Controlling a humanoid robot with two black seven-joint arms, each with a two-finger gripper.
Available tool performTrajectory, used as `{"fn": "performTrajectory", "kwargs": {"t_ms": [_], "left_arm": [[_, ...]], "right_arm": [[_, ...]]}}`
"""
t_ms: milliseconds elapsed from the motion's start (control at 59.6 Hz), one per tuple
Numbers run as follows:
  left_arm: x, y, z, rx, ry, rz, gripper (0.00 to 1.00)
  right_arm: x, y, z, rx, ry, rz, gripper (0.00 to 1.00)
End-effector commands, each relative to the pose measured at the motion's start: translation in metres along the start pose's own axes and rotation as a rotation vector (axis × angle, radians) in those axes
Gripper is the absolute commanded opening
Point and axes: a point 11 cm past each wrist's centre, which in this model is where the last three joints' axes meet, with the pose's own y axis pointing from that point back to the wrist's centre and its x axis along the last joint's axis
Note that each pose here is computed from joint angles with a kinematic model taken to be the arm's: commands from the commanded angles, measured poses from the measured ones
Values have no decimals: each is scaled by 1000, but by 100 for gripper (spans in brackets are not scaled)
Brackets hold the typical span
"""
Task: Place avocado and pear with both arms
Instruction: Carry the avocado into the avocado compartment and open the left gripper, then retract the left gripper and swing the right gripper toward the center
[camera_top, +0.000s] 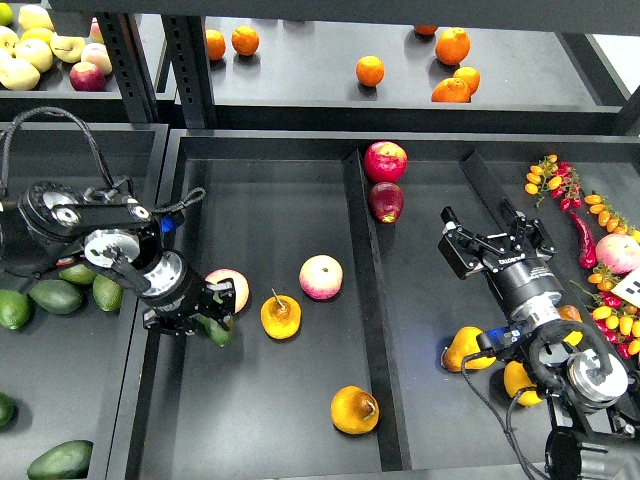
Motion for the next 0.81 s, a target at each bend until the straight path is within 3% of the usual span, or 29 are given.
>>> {"fn": "performTrajectory", "kwargs": {"t_ms": [0,218,487,789], "left_arm": [[23,15,-36,23,75,48,20],[39,25,-87,84,143,93,20],[20,-3,-142,175,186,51,20],[11,-24,-150,191,201,37,21]], "right_arm": [[-10,-10,2,-15,10,-15,100],[-31,-33,2,-29,27,-50,100],[-42,-43,2,-38,41,-60,100],[-40,-43,2,-39,52,-51,100]]}}
